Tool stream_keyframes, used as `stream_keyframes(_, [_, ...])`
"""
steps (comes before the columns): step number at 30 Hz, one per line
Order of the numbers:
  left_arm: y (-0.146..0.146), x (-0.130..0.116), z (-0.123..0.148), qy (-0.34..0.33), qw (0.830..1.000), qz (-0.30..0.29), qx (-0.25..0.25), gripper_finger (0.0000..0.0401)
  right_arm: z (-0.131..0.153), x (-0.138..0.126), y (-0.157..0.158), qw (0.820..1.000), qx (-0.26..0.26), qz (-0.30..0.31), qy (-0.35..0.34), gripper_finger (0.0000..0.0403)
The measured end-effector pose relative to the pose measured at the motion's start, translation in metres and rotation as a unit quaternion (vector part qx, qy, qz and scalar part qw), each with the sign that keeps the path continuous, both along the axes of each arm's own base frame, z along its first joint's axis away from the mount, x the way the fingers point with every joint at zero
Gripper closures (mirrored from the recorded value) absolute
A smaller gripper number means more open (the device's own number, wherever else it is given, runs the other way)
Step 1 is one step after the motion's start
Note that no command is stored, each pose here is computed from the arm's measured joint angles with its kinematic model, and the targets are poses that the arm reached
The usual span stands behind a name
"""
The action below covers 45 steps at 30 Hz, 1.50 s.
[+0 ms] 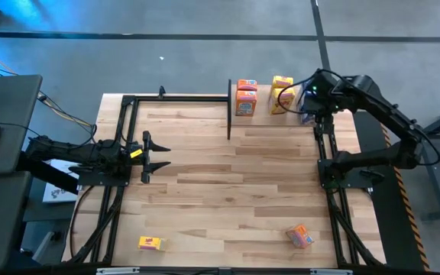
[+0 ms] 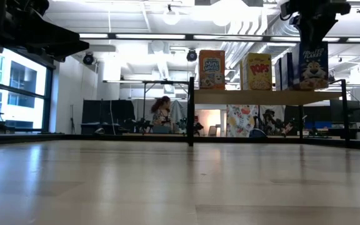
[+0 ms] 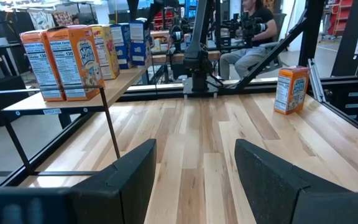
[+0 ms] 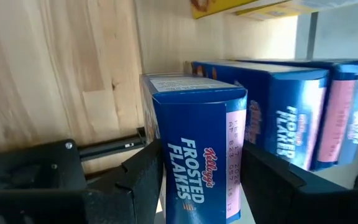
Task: Stack cereal on shelf
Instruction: Put the blue cereal box on the shelf aligned with the other blue cereal boxes
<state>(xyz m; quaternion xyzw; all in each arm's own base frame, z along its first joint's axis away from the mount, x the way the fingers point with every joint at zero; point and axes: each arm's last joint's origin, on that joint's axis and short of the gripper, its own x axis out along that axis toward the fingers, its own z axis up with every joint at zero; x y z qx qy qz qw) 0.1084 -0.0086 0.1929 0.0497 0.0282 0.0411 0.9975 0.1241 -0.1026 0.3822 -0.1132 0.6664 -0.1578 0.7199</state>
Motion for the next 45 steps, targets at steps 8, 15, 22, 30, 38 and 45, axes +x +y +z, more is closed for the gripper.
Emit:
stream_keyframes(8, [0.0000,0.0000,0.0000,0.000,1.000,0.000,0.000,0.0194,-0.0035,0.0004,-0.0005,1.000,0.002,-0.005,0.005,0.0217])
stream_keyframes(15, [0.0000,0.0000,0.0000,0.000,1.000,0.000,0.000,0.0194,-0.0026,0.0032,-0.0021,1.000,-0.002,-0.006,-0.014,0.0217])
stream_keyframes(22, [0.0000,0.0000,0.0000,0.000,1.000,0.000,0.000,0.0194,-0.0027,0.0025,-0.0021,1.000,-0.006,-0.008,-0.008,0.0217])
stream_keyframes(30, [0.0000,0.0000,0.0000,0.000,1.000,0.000,0.000,0.0194,-0.0042,0.0065,-0.0053,1.000,-0.010,-0.006,-0.005,0.0217])
stream_keyframes(38, [0.0000,0.0000,0.0000,0.000,1.000,0.000,0.000,0.0194,-0.0060,0.0091,-0.0074,1.000,-0.007,-0.008,0.000,0.0217])
stream_keyframes(45, [0.0000,0.0000,0.0000,0.000,1.000,0.000,0.000,0.0194,-0.0062,0.0084,-0.0070,1.000,-0.005,-0.008,0.004,0.0217])
